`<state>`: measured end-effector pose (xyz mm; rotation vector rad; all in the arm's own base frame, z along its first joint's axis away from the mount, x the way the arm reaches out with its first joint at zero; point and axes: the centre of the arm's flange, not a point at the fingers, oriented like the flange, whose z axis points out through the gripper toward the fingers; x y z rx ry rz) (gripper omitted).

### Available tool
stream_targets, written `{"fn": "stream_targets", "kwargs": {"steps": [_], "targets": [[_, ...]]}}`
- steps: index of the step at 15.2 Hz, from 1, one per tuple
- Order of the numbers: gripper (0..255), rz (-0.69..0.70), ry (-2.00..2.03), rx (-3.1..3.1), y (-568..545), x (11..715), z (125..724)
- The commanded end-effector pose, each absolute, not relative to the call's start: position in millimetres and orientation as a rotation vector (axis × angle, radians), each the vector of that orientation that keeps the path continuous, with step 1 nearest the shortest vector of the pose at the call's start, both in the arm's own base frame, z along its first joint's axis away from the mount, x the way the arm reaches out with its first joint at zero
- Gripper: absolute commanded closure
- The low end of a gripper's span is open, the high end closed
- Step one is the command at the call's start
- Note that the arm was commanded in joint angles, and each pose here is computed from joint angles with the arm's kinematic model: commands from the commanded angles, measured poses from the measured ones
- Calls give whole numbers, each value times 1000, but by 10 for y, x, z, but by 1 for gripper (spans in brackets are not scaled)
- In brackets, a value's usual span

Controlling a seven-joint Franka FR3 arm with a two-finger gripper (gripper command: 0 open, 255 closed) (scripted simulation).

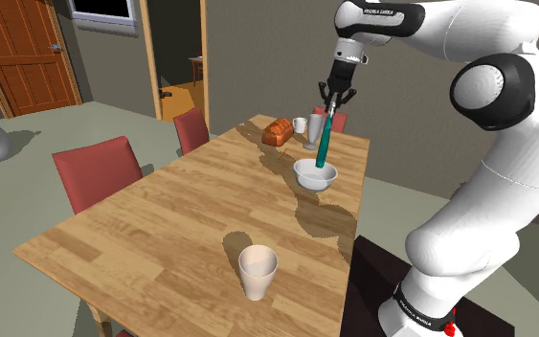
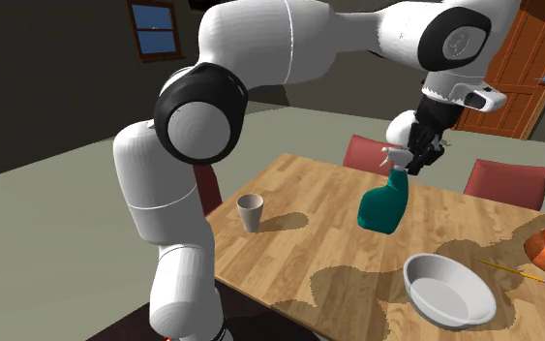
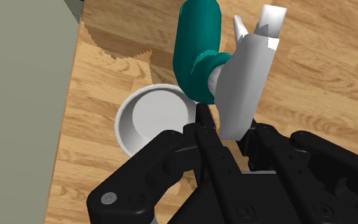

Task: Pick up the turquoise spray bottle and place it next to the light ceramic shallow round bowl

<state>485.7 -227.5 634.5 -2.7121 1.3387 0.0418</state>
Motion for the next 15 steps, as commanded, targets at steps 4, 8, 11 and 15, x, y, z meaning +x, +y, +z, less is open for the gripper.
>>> {"fn": "stream_targets", "kwargs": {"steps": [4,8,11,15], "targets": [[255,41,1339,-2712,-2281,4853,6082],[255,41,1339,-2712,-2281,4853,5871],[255,41,1339,-2712,-2281,4853,5713],[255,41,1339,-2712,-2281,4853,5502]]}}
